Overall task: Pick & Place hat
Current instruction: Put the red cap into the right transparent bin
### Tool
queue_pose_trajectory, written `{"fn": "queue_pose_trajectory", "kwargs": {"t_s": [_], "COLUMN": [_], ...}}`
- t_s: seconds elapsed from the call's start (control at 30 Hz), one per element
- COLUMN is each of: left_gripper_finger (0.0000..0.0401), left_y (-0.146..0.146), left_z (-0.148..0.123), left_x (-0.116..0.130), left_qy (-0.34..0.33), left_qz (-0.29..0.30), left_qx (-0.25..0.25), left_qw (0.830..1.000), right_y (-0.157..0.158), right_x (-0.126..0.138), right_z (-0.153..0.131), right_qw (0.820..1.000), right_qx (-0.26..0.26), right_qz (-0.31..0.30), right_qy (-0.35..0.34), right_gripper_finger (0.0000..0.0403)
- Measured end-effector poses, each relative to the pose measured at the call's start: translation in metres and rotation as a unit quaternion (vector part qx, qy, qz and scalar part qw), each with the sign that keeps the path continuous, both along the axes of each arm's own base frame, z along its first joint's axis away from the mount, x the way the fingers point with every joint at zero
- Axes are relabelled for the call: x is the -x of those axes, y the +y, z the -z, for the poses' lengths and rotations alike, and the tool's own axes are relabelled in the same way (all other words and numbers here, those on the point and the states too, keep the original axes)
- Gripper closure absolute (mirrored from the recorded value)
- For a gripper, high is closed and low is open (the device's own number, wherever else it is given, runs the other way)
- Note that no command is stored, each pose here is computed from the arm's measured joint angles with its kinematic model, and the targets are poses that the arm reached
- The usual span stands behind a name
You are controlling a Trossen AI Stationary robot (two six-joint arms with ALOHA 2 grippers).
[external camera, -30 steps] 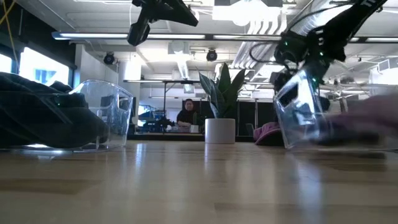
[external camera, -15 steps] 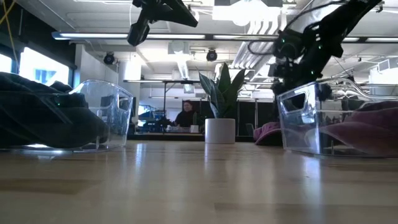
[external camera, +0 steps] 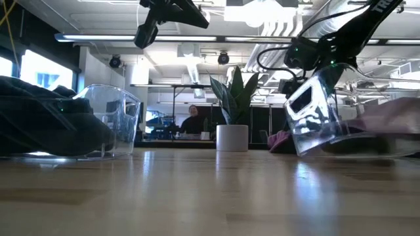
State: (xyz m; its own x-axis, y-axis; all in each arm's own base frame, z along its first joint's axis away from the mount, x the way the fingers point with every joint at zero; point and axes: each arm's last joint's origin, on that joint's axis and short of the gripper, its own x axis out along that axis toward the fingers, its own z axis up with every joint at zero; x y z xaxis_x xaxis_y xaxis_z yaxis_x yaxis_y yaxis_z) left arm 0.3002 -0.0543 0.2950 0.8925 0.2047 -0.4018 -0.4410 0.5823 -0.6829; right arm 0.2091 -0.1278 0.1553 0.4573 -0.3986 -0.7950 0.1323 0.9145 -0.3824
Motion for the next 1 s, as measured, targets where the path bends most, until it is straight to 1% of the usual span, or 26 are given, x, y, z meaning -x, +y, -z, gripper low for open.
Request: {"fn": "queue_pose_trajectory", "kwargs": {"t_s": [0.3, 0.47, 0.57, 0.63, 0.73, 0.83, 0.97, 1.0], "left_gripper_finger": [0.0401, 0.0401, 0.0401, 0.0401, 0.0401, 0.0401, 0.0401, 0.0401], "left_y": [0.0, 0.0, 0.0, 0.0, 0.0, 0.0, 0.0, 0.0], "left_z": [0.0, 0.0, 0.0, 0.0, 0.0, 0.0, 0.0, 0.0], "left_x": [0.0, 0.0, 0.0, 0.0, 0.0, 0.0, 0.0, 0.0], "left_qy": [0.0, 0.0, 0.0, 0.0, 0.0, 0.0, 0.0, 0.0], "left_qz": [0.0, 0.0, 0.0, 0.0, 0.001, 0.001, 0.002, 0.004], "left_qx": [0.0, 0.0, 0.0, 0.001, 0.001, 0.0, 0.001, 0.001], "left_qw": [1.0, 1.0, 1.0, 1.0, 1.0, 1.0, 1.0, 1.0], "right_y": [0.008, 0.013, 0.012, 0.009, 0.007, 0.005, -0.003, -0.004], "right_x": [0.012, 0.019, 0.017, 0.014, 0.009, 0.004, -0.007, -0.008], "right_z": [-0.013, -0.023, -0.036, -0.039, -0.03, -0.014, -0.007, -0.006], "right_qw": [1.0, 0.999, 0.998, 0.997, 0.995, 0.994, 0.998, 0.998], "right_qx": [-0.016, -0.05, -0.064, -0.074, -0.102, -0.106, -0.065, -0.061], "right_qz": [0.0, 0.007, 0.02, 0.022, 0.005, -0.006, 0.001, 0.003], "right_qy": [0.002, -0.008, -0.015, -0.019, -0.017, 0.006, 0.002, 0.003], "right_gripper_finger": [0.014, 0.014, 0.014, 0.014, 0.014, 0.014, 0.014, 0.014]}}
